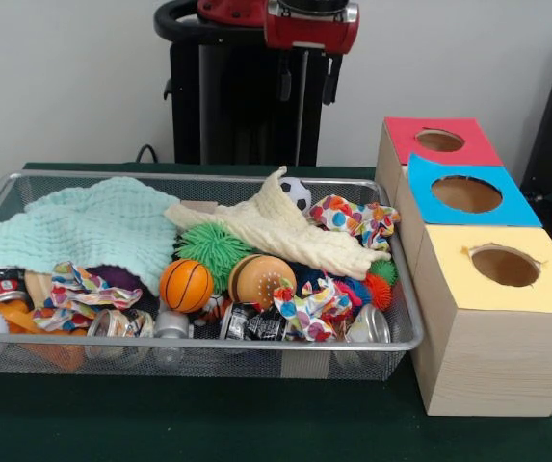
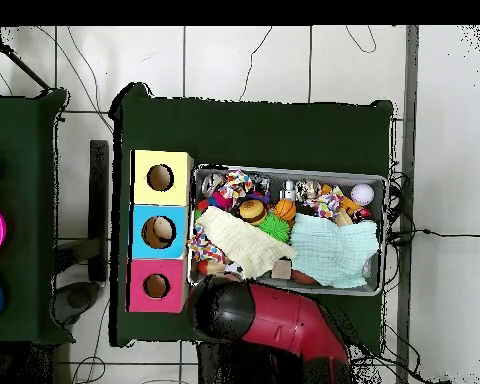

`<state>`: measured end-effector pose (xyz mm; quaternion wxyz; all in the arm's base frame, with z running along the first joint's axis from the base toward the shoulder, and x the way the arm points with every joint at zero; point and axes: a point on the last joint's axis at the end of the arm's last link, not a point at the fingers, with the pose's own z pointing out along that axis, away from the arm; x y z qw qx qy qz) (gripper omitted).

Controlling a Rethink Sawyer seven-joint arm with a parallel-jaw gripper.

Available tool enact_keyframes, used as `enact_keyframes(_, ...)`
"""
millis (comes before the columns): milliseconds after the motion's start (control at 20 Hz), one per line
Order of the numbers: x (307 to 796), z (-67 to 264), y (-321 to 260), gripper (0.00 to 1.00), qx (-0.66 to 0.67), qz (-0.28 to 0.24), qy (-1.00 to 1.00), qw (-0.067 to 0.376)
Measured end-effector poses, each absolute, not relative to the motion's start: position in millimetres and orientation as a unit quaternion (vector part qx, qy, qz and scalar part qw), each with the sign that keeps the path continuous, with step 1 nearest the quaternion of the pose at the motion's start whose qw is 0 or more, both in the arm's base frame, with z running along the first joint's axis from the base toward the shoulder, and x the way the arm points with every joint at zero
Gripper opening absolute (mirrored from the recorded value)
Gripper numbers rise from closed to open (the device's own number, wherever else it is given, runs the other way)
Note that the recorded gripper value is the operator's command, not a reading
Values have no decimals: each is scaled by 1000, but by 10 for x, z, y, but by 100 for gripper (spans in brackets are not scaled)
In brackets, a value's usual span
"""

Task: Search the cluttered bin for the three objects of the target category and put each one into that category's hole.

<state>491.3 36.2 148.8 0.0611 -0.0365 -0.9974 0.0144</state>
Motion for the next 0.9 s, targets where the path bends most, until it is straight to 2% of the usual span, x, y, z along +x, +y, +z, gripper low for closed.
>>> enact_keyframes(400,5210,1384,354,100,-28,18,-998,48)
enact_keyframes(900,5609,1516,-38,100,-57,12,-998,13)
